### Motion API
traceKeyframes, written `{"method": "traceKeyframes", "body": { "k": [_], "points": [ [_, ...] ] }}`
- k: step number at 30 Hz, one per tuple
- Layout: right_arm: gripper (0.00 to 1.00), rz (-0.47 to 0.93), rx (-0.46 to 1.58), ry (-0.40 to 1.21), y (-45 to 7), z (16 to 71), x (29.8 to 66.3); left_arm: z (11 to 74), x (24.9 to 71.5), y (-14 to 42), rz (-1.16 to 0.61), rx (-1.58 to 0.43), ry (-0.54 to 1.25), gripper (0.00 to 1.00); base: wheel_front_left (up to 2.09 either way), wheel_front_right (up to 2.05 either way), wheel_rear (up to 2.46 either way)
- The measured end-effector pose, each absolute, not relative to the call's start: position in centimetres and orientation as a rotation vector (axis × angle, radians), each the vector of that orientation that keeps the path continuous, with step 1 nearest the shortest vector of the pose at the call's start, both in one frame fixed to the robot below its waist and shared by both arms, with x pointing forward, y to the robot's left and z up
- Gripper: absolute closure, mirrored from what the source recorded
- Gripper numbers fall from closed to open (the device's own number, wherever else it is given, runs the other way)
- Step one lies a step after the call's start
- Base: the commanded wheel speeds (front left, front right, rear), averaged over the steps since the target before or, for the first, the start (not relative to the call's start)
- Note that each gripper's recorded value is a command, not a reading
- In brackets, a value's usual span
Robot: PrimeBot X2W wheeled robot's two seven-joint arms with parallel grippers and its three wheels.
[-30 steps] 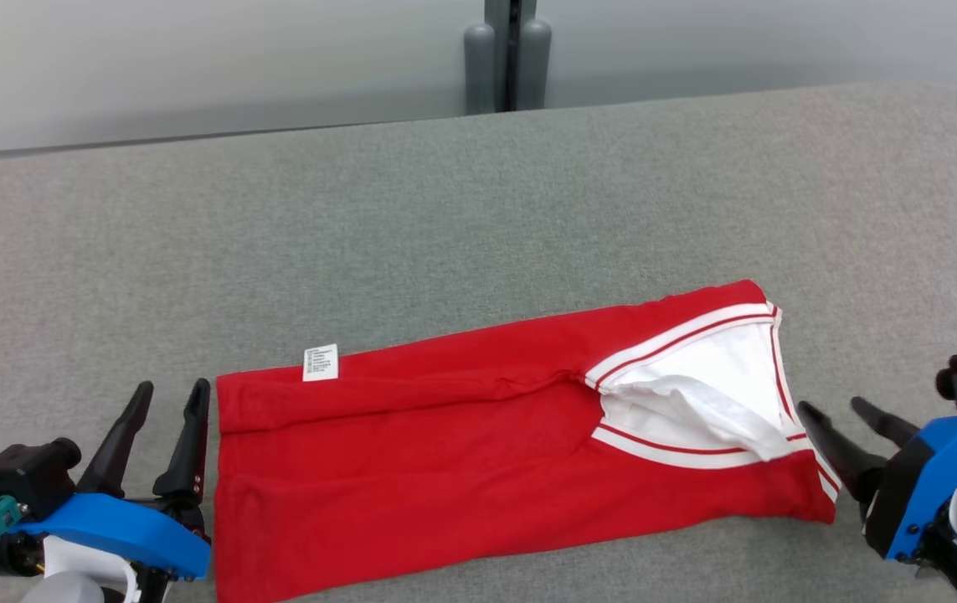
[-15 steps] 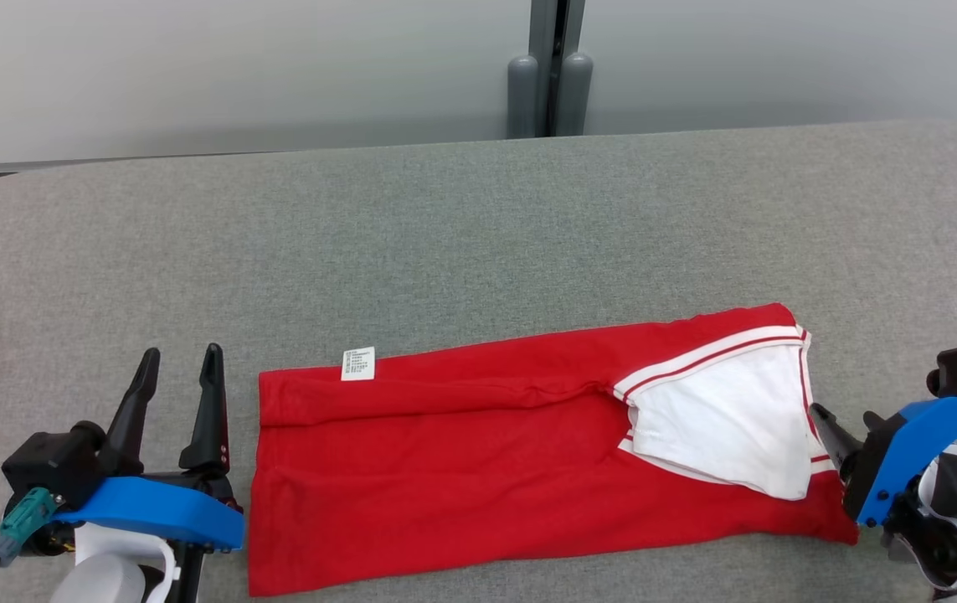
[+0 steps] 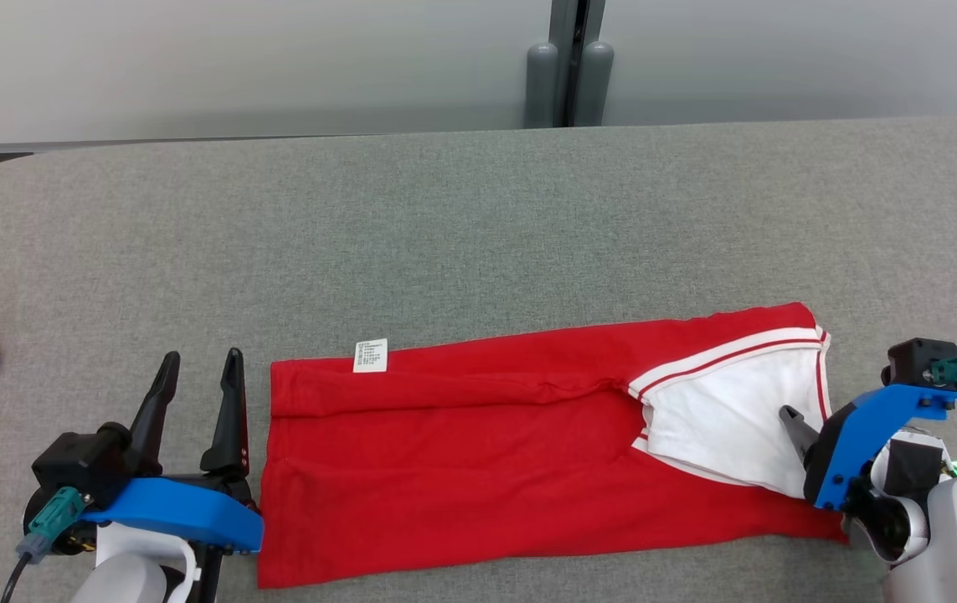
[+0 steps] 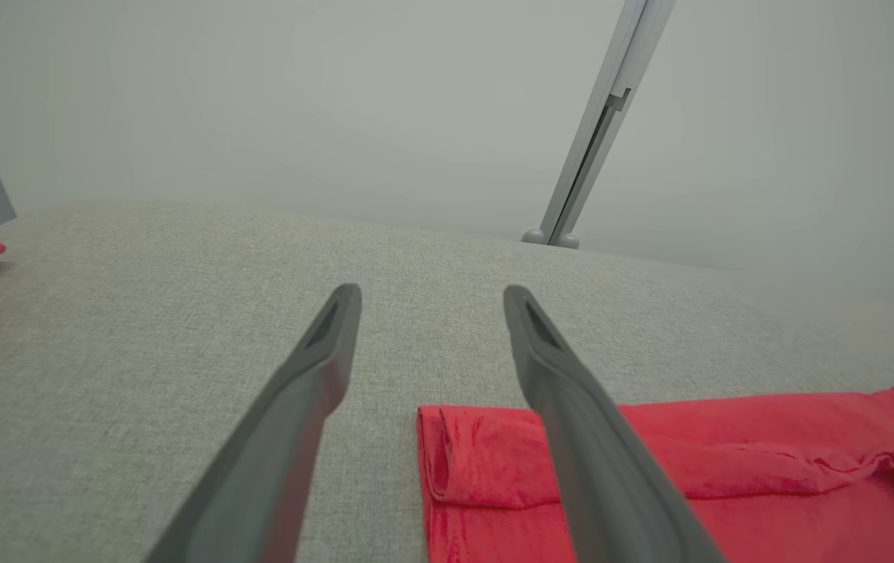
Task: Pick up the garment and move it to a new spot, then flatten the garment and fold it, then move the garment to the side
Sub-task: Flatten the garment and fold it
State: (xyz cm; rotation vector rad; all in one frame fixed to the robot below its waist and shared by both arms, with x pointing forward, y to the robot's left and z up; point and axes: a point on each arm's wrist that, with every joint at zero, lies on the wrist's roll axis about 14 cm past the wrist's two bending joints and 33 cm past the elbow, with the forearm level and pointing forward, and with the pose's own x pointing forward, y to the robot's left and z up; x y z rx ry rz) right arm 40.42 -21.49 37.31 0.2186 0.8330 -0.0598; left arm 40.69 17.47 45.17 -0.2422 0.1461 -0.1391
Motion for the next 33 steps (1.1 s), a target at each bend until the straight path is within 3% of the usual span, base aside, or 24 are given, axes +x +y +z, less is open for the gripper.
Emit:
{"method": "traceKeyframes", "body": {
  "k": [1,2,3,10,16,25,29,33],
  "points": [
    [0.02,-0.050,0.214,0.837,-21.2,37.2,40.5,45.2,40.8,17.4,-0.141,-0.241,0.144,0.00,0.00,0.00,0.00],
    [0.57,-0.042,0.207,0.829,-21.0,37.3,40.7,45.3,40.9,17.4,-0.142,-0.242,0.143,0.00,0.00,0.00,0.00],
    [0.99,-0.034,0.203,0.825,-20.7,37.3,40.8,45.2,40.9,17.4,-0.143,-0.242,0.143,0.00,0.00,0.00,0.00],
    [1.00,-0.024,0.168,0.761,-21.2,38.8,41.6,45.2,41.1,17.2,-0.151,-0.244,0.142,0.00,0.00,0.00,0.00],
    [1.00,-0.123,0.043,0.663,-27.5,42.8,42.2,45.5,41.5,16.9,-0.163,-0.238,0.133,0.00,0.00,0.00,0.00],
    [1.00,-0.317,-0.074,0.646,-35.5,46.6,39.6,45.8,41.8,16.0,-0.187,-0.241,0.125,0.00,0.00,0.00,0.00],
    [1.00,-0.306,-0.068,0.637,-34.8,47.2,39.6,46.1,41.6,16.0,-0.190,-0.239,0.118,0.00,0.00,0.00,0.00],
    [1.00,-0.210,-0.039,0.646,-30.7,46.6,40.1,46.4,41.4,16.1,-0.190,-0.237,0.110,0.00,0.00,0.00,0.00]
  ]
}}
